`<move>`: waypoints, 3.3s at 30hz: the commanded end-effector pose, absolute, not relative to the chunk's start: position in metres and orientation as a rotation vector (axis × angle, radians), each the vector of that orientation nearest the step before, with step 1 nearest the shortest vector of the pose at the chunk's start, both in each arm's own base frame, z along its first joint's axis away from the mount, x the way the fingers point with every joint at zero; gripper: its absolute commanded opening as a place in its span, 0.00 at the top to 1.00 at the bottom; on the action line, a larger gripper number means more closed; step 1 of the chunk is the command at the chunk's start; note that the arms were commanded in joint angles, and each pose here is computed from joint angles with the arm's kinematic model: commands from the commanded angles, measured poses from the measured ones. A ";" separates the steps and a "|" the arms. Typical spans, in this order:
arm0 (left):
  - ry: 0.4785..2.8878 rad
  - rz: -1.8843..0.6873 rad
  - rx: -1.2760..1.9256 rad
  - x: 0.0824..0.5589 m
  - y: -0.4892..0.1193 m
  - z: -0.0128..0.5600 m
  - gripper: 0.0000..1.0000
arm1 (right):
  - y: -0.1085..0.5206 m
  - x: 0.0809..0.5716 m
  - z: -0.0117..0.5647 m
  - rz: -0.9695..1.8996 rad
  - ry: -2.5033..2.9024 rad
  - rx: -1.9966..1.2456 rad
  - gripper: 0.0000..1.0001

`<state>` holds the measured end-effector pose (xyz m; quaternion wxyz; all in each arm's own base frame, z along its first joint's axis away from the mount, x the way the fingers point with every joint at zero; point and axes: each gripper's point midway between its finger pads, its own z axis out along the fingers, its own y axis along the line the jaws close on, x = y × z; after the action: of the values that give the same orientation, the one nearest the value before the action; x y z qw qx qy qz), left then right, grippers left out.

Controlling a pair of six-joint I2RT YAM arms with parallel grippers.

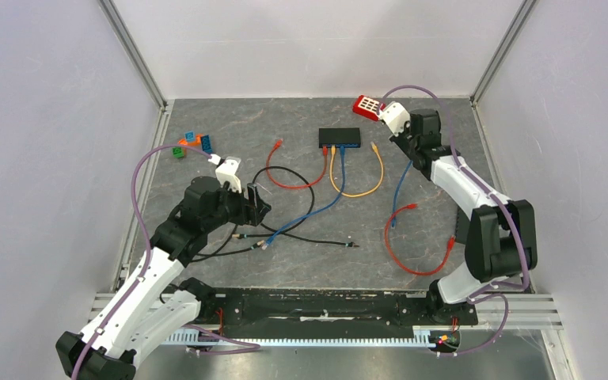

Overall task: Insert the plug into the switch port
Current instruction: Pick up the power from the center of the board.

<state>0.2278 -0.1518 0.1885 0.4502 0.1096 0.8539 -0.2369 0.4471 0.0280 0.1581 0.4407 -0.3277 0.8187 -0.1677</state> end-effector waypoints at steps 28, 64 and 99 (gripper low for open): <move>2.069 -1.016 0.235 0.213 -0.205 0.203 0.28 | 0.102 0.355 0.342 0.439 1.006 -0.146 1.00; 2.172 -0.989 0.146 0.223 -0.205 0.186 0.29 | 0.098 0.349 0.367 0.552 0.933 -0.034 1.00; 2.248 -0.830 0.080 0.235 -0.189 0.166 0.30 | 0.211 0.424 0.251 0.814 1.160 -0.401 1.00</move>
<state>0.2274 -0.1895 0.1504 0.3443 0.0321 0.8795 -0.3269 0.4168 0.1987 0.2189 0.7096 -0.1379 0.5851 0.3675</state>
